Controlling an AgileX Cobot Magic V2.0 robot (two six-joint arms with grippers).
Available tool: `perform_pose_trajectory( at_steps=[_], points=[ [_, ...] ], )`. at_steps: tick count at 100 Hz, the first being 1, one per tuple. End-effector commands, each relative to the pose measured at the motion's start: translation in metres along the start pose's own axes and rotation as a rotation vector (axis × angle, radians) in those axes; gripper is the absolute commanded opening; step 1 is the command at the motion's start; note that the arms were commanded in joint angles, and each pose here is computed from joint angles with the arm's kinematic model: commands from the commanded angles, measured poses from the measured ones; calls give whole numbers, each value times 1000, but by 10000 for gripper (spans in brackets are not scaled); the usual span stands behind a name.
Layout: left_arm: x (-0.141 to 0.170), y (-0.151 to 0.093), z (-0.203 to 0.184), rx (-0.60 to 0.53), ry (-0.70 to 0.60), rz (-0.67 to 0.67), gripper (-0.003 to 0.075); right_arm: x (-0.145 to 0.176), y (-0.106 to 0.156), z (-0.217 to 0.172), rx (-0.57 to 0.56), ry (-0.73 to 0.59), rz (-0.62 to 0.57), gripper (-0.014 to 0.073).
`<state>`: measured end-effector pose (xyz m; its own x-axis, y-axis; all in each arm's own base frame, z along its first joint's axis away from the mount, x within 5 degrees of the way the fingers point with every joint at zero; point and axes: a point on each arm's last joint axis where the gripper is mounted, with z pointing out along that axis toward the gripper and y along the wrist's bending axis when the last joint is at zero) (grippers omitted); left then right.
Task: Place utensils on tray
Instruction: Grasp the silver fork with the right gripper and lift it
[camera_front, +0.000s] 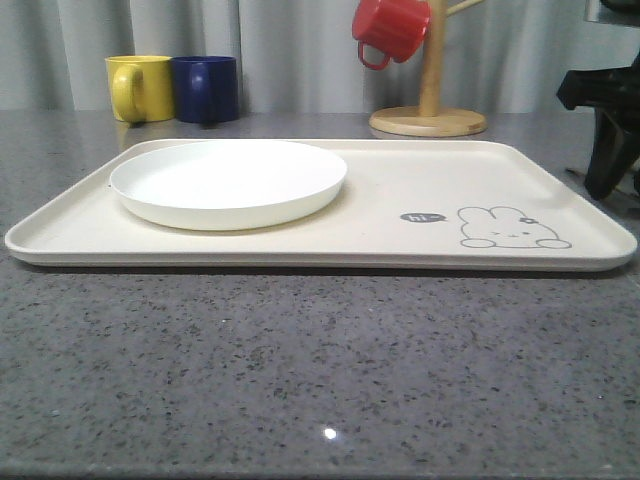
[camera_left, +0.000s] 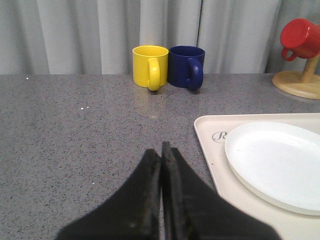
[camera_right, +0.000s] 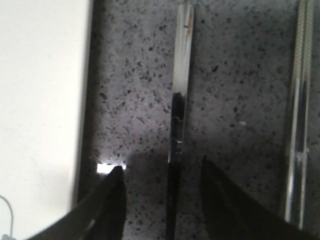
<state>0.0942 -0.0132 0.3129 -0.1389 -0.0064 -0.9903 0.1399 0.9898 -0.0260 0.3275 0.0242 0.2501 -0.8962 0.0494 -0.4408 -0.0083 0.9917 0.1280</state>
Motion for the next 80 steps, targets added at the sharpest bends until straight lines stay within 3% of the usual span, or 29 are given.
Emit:
perform_pose_trajectory(
  at_steps=[1, 16, 30, 80],
  points=[
    [-16, 2, -2, -26, -96, -4, -18, -13, 4, -20, -8, -109, -17, 264],
    [-16, 2, -2, -26, -96, -4, -18, -12, 4, -20, -8, -103, -17, 133],
    [-16, 2, -2, -26, -96, -4, -18, -12, 4, -20, -9, -103, -16, 62],
    [-16, 2, -2, -26, -96, -4, -18, -19, 6, -37, -15, -135, -21, 55]
  ],
)
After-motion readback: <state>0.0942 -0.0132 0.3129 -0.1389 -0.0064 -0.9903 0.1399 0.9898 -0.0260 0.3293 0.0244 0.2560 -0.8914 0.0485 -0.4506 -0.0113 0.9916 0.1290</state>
